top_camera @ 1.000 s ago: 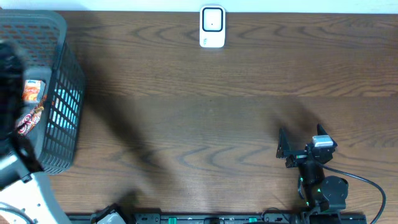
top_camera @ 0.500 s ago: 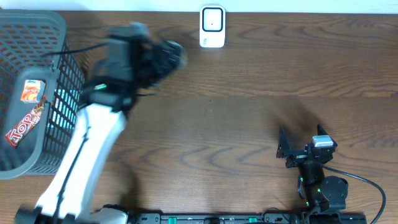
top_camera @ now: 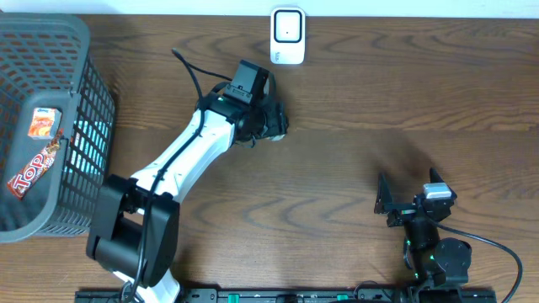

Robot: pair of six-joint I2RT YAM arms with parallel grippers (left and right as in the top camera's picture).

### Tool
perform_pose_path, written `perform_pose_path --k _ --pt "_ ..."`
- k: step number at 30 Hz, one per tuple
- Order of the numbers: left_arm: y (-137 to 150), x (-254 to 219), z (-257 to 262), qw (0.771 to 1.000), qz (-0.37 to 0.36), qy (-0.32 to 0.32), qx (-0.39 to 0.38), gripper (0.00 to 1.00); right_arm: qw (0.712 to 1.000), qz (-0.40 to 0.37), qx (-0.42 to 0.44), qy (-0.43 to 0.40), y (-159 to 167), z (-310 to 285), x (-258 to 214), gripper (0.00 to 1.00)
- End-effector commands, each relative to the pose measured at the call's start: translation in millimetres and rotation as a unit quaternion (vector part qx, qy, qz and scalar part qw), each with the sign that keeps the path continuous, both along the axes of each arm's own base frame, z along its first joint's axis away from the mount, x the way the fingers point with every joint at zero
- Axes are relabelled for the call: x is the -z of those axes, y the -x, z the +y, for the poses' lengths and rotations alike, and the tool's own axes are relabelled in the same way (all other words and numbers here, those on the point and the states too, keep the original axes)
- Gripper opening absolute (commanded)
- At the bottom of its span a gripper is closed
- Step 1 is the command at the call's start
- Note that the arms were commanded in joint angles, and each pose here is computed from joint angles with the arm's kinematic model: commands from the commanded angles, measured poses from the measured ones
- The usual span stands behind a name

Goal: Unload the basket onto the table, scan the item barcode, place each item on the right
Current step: 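Carry the bottle to the scanner and place it on the table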

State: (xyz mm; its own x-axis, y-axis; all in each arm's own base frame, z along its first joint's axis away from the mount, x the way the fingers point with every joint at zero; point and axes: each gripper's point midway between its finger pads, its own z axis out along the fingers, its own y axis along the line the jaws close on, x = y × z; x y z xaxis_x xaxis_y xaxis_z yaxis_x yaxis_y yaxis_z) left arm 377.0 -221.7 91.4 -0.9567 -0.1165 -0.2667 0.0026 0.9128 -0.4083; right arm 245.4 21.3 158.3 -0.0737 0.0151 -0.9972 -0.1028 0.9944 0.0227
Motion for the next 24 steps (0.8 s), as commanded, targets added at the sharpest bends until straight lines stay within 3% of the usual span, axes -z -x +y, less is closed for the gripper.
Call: perform_pose_path --k 1,4,6,9,14,19,24 --pt "-3 1 20 0.996 -0.03 -0.072 0.044 0.68 1.0 0.0 0.0 -0.007 0 0 1 0.99" --pt "0 8 50 0.989 -0.02 -0.148 0.004 0.68 1.0 0.0 0.0 -0.007 0 0 1 0.99" --pt "2 10 69 0.982 -0.004 -0.176 -0.075 0.69 1.0 0.0 0.0 -0.007 0 0 1 0.99" --pt "10 14 79 0.965 0.037 -0.158 -0.205 0.69 1.0 0.0 0.0 -0.007 0 0 1 0.99" --pt "18 16 79 0.918 0.081 -0.1 -0.374 0.69 1.0 0.0 0.0 -0.007 0 0 1 0.99" --pt "10 25 74 0.885 0.09 -0.064 -0.453 0.69 1.0 0.0 0.0 -0.007 0 0 1 0.99" --pt "15 55 75 0.878 0.118 -0.091 -0.455 0.69 1.0 0.0 0.0 -0.007 0 0 1 0.99"
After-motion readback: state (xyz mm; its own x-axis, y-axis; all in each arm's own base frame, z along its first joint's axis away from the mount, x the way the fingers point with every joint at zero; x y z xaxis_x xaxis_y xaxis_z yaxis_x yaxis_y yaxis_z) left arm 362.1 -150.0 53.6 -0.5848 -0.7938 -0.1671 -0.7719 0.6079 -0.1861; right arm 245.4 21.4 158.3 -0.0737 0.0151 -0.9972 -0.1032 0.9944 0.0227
